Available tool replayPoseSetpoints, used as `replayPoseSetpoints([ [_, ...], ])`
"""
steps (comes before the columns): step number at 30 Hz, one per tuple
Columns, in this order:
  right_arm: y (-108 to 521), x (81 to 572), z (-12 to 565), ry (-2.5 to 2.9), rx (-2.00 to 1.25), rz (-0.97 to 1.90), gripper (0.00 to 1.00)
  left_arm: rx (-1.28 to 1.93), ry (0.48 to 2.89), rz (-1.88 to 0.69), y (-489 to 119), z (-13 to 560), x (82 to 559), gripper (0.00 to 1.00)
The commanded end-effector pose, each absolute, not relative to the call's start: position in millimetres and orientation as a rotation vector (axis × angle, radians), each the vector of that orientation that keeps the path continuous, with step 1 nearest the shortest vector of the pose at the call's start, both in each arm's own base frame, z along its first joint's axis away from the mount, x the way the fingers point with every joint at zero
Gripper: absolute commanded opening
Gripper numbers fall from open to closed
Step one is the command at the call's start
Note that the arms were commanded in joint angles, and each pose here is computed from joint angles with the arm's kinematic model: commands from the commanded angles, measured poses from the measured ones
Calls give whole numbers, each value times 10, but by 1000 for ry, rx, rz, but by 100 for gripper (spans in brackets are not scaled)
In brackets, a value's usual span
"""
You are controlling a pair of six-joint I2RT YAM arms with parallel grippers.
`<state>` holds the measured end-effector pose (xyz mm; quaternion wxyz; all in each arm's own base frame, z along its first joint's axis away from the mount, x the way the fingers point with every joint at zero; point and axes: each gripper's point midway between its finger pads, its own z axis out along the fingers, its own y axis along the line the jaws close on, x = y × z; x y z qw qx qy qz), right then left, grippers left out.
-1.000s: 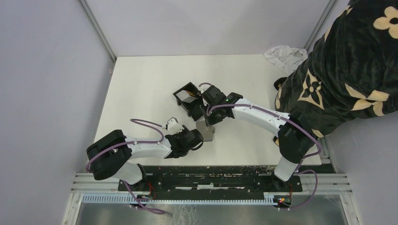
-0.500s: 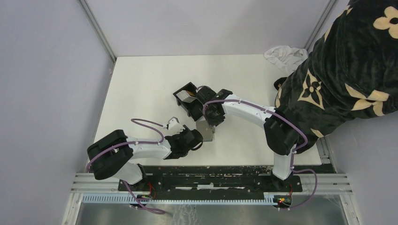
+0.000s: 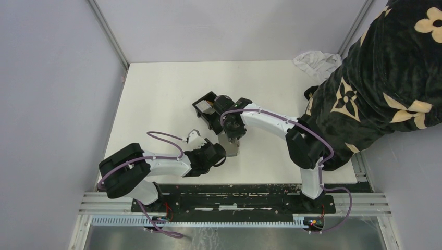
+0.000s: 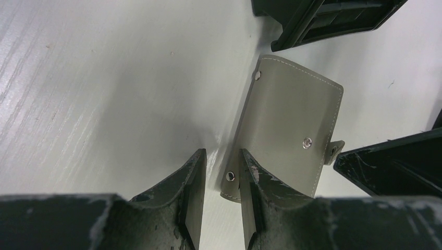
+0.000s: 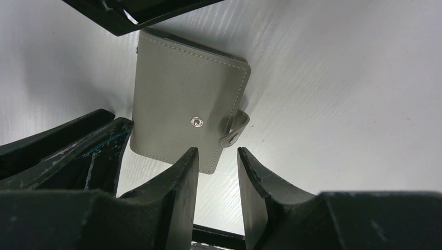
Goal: Put the credit cards into the card holder
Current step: Close the card holder at the center of the board.
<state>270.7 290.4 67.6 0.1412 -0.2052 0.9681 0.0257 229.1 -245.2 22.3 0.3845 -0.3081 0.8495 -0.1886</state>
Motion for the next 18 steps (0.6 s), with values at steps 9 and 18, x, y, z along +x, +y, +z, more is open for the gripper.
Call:
replayPoseSetpoints([
  [9, 2875, 2835, 605, 2785, -535, -43, 40, -685, 2214, -441, -2442, 105, 2240, 37],
  [18, 2857, 2874, 529, 2786, -533, -88, 39, -682, 2223, -451, -2450, 73, 2219, 37],
])
